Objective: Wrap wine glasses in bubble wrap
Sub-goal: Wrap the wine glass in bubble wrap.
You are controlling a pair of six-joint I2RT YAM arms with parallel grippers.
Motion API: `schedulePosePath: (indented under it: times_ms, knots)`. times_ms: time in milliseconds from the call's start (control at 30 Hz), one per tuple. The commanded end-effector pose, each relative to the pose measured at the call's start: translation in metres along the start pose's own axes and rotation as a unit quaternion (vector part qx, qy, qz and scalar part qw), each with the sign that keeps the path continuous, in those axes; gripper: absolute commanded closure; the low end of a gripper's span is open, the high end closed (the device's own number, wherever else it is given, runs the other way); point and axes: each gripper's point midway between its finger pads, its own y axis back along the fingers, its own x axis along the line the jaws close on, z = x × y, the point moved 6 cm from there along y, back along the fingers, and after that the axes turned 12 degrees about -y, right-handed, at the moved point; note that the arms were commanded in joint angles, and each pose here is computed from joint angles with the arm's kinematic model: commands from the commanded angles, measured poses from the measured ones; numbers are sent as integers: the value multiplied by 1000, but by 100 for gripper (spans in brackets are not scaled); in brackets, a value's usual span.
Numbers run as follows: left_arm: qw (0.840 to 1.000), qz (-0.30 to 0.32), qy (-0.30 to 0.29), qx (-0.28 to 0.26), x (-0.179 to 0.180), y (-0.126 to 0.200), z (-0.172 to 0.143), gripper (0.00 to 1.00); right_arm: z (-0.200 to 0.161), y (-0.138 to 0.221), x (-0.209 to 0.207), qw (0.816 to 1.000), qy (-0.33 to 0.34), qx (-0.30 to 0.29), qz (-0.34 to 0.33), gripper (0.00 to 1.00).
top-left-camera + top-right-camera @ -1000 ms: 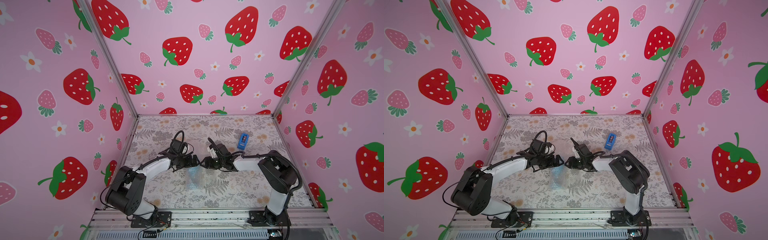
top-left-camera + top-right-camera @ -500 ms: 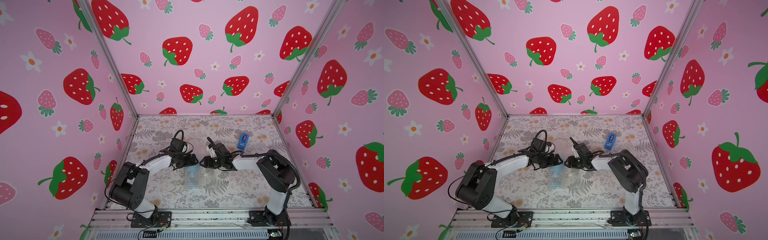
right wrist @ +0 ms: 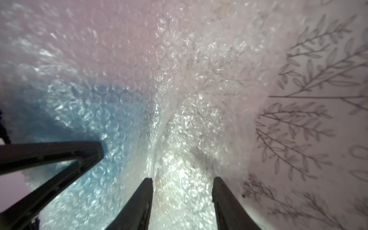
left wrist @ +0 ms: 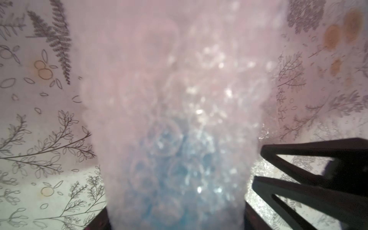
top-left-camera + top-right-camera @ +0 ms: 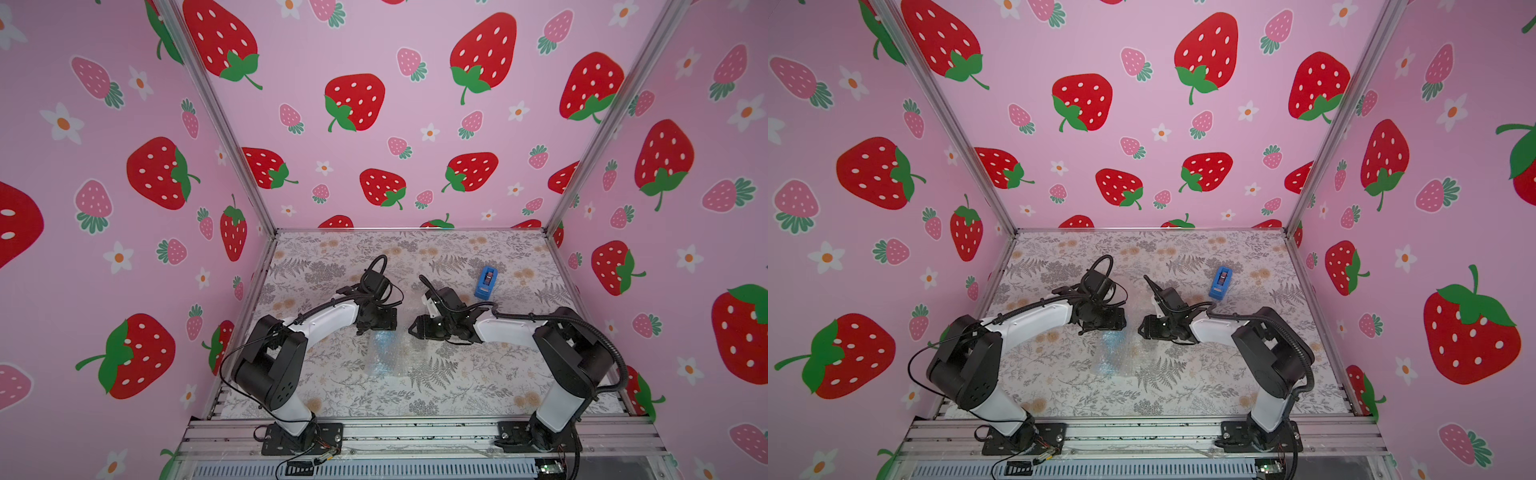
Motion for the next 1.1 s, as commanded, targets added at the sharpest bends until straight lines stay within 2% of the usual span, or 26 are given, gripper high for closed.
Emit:
schedulePosePath:
  times_ms: [0,200,367,500,767,1067]
  knots:
    - [995,84,-19,47,5,2,-7,27,-1,19,-18,999,-5,-14,-40,49]
    - [982,165,-32,92,-11,-1,-4,27,-1,32,-19,1000,-13,-22,-10,49]
    - [973,200,-36,109,-28,-9,0,27,-7,31,-15,999,-25,-20,39,49]
    - [974,195,-23,113,-41,-17,3,27,-12,25,-20,998,-38,-12,55,49]
    - [980,163,-3,114,-54,-29,6,27,-20,10,-3,988,-62,3,140,49]
    - [987,124,13,105,-63,-33,10,19,-33,-3,9,987,-56,15,151,49]
